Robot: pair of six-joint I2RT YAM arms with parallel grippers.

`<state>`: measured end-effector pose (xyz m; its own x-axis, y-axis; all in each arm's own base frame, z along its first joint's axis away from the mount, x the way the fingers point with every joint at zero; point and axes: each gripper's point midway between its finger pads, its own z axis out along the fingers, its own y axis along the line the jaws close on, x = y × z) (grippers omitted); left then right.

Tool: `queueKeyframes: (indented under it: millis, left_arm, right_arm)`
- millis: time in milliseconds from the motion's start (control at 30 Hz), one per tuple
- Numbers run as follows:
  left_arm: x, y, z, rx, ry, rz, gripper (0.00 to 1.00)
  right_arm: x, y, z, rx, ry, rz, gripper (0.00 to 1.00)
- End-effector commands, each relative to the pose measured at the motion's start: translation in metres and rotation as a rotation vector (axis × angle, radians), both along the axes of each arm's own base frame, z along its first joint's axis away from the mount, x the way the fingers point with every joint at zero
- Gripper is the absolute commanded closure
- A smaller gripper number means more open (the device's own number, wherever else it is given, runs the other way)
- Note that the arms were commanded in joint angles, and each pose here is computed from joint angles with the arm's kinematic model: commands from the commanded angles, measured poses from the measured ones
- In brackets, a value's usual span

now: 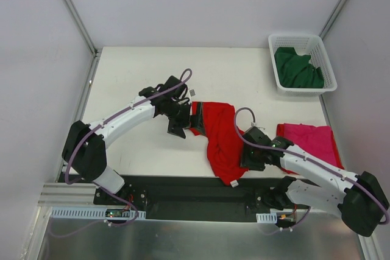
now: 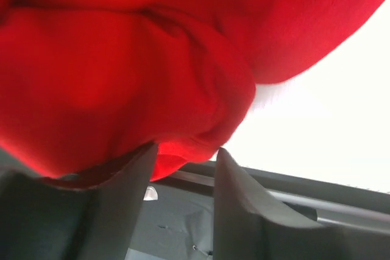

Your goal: Fold and stack the t-shirts

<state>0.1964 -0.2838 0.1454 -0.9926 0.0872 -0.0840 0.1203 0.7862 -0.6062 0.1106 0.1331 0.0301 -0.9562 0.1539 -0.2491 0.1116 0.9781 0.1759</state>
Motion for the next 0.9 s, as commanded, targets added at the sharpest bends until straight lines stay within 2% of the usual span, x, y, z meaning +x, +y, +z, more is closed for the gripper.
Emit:
queueKeyframes:
  millis: [0, 67, 100, 133, 300, 333, 400, 433, 467, 533, 567, 633, 700, 800, 867]
  left_arm:
    - [-0.006, 0.006, 0.006, -0.012, -0.014, -0.015, 0.01]
    - [-0.006, 0.005, 0.004, -0.008, -0.006, -0.011, 0.01]
    - [-0.005, 0.005, 0.005, -0.008, -0.007, -0.009, 0.01]
    - [-0.004, 0.005, 0.005, -0.009, -0.008, -0.006, 0.01]
    - [0.0, 0.005, 0.006, -0.006, -0.017, 0.002, 0.01]
    - [0.002, 0.006, 0.007, -0.004, -0.021, 0.01, 0.01]
    - [0.009, 0.011, 0.009, -0.003, -0.031, 0.041, 0.01]
    - [0.01, 0.015, 0.008, 0.002, -0.031, 0.058, 0.01]
    - [0.014, 0.021, 0.009, 0.012, -0.049, 0.081, 0.01]
    - [0.022, 0.036, 0.006, 0.041, -0.058, 0.154, 0.01]
    - [0.025, 0.042, 0.01, 0.042, -0.08, 0.188, 0.01]
    - [0.036, 0.063, 0.005, 0.077, -0.096, 0.296, 0.01]
    - [0.044, 0.072, 0.014, 0.034, -0.137, 0.351, 0.01]
    - [0.063, 0.083, 0.013, -0.021, -0.183, 0.404, 0.01]
    - [0.077, 0.082, 0.007, -0.046, -0.166, 0.4, 0.01]
  right_arm:
    - [0.019, 0.003, 0.02, -0.011, -0.092, 0.008, 0.68]
    - [0.019, 0.002, 0.022, -0.023, -0.084, 0.016, 0.8]
    - [0.02, 0.004, 0.025, -0.019, -0.083, 0.021, 0.91]
    - [0.021, 0.006, 0.027, -0.014, -0.086, 0.025, 0.98]
    - [0.029, 0.013, 0.054, 0.002, -0.118, 0.06, 0.99]
    - [0.042, 0.025, 0.081, 0.042, -0.169, 0.067, 0.98]
    - [0.052, 0.027, 0.105, 0.013, -0.198, 0.113, 0.99]
    - [0.072, 0.044, 0.152, 0.072, -0.293, 0.132, 0.98]
    - [0.079, 0.049, 0.156, 0.03, -0.272, 0.161, 0.99]
    - [0.098, 0.063, 0.191, 0.017, -0.33, 0.254, 0.98]
    - [0.114, 0.08, 0.229, 0.071, -0.406, 0.28, 0.99]
    - [0.122, 0.107, 0.233, 0.098, -0.393, 0.428, 0.99]
    - [0.122, 0.122, 0.255, 0.137, -0.439, 0.519, 0.99]
    - [0.125, 0.108, 0.27, 0.089, -0.498, 0.498, 0.99]
    - [0.121, 0.094, 0.278, 0.068, -0.513, 0.454, 0.99]
